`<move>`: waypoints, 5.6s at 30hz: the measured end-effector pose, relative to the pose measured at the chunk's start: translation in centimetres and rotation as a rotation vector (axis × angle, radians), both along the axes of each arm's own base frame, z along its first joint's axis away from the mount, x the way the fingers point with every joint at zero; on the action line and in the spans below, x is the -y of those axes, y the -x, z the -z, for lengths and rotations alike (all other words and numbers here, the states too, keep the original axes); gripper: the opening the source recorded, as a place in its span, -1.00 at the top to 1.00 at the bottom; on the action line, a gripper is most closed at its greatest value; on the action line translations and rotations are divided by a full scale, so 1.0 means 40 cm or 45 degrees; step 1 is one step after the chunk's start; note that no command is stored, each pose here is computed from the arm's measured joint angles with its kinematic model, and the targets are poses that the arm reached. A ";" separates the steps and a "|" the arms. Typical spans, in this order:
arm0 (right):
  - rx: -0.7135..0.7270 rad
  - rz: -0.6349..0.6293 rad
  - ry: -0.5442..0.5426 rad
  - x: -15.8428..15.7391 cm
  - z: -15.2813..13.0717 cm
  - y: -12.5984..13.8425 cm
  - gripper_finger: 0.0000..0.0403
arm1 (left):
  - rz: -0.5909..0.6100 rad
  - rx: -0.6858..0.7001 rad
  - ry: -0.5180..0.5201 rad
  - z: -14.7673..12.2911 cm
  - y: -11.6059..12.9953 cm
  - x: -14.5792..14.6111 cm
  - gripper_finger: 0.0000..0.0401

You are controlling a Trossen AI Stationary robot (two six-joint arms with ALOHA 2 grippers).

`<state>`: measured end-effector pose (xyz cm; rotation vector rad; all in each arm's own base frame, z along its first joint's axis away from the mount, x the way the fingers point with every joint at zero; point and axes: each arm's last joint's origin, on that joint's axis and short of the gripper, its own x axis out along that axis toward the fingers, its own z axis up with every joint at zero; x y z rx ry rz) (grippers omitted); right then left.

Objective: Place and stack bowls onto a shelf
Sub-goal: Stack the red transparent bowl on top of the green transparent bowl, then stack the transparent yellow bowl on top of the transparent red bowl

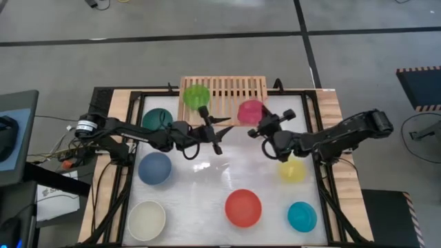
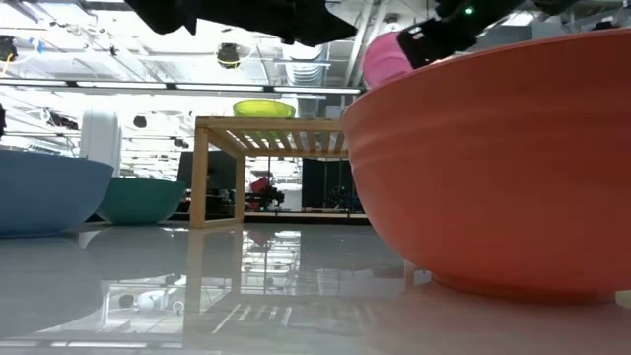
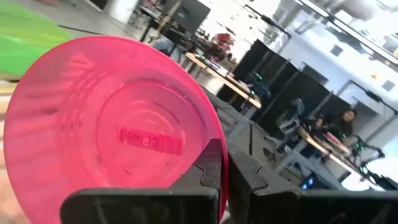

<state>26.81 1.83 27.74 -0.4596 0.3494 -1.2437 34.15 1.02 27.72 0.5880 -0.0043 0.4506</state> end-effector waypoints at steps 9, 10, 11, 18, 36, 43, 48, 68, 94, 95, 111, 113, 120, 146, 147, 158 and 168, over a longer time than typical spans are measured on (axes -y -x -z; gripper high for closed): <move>-0.179 -0.150 0.059 -0.046 -0.016 -0.089 0.85 | -0.044 0.002 -0.013 0.009 -0.008 -0.009 0.34; -0.199 -0.148 0.067 -0.049 -0.018 -0.097 0.85 | -0.070 0.009 -0.010 0.007 -0.007 -0.010 0.34; -0.214 -0.155 0.073 -0.053 -0.021 -0.104 0.85 | -0.108 0.016 -0.010 0.006 -0.006 -0.011 0.34; -0.285 -0.207 0.108 -0.076 -0.035 -0.124 0.84 | -0.341 -0.001 -0.009 0.005 0.001 -0.014 0.40; -0.197 -0.235 0.084 -0.106 -0.134 -0.134 0.17 | -0.511 -0.030 -0.059 -0.024 -0.003 -0.034 1.00; -0.111 -0.129 0.024 -0.097 -0.147 -0.094 -0.25 | -0.744 -0.196 -0.117 -0.088 -0.010 -0.093 1.00; -0.001 -0.205 -0.102 -0.079 -0.156 -0.008 -0.26 | -0.820 -0.352 -0.090 -0.125 -0.001 -0.145 1.00; -0.174 -0.528 -1.013 0.010 -0.122 0.146 -0.26 | -0.600 -0.557 0.851 -0.300 0.231 -0.451 1.00; -0.502 -0.763 -1.388 0.084 -0.085 0.142 -0.26 | -0.442 -0.687 1.390 -0.180 0.247 -0.561 0.93; -0.500 -0.777 -1.372 0.087 -0.086 0.140 -0.26 | -0.430 -0.688 1.402 -0.180 0.248 -0.561 0.89; -0.314 -0.663 -1.556 0.077 0.015 0.156 -0.26 | -0.475 -0.596 1.193 -0.349 0.287 -0.501 0.22; -0.315 -0.648 -1.607 0.054 0.020 0.174 -0.26 | -0.408 -0.565 1.128 -0.362 0.281 -0.465 0.22; -0.364 -0.618 -1.769 -0.057 0.077 0.231 -0.26 | -0.049 -0.441 0.917 -0.311 0.230 -0.274 0.28; -0.501 0.145 -1.762 0.013 0.217 0.304 -0.23 | 0.105 -0.147 0.571 -0.132 0.175 0.018 0.30; -0.508 0.138 -1.776 0.015 0.219 0.304 -0.21 | 0.100 -0.147 0.568 -0.132 0.175 0.015 0.30; -0.447 0.078 -1.911 0.017 0.267 0.300 0.25 | 0.057 -0.206 0.603 -0.118 0.178 0.010 0.30; -0.343 -0.038 -1.916 0.015 0.258 0.272 0.89 | 0.052 -0.214 0.566 -0.119 0.178 0.011 0.30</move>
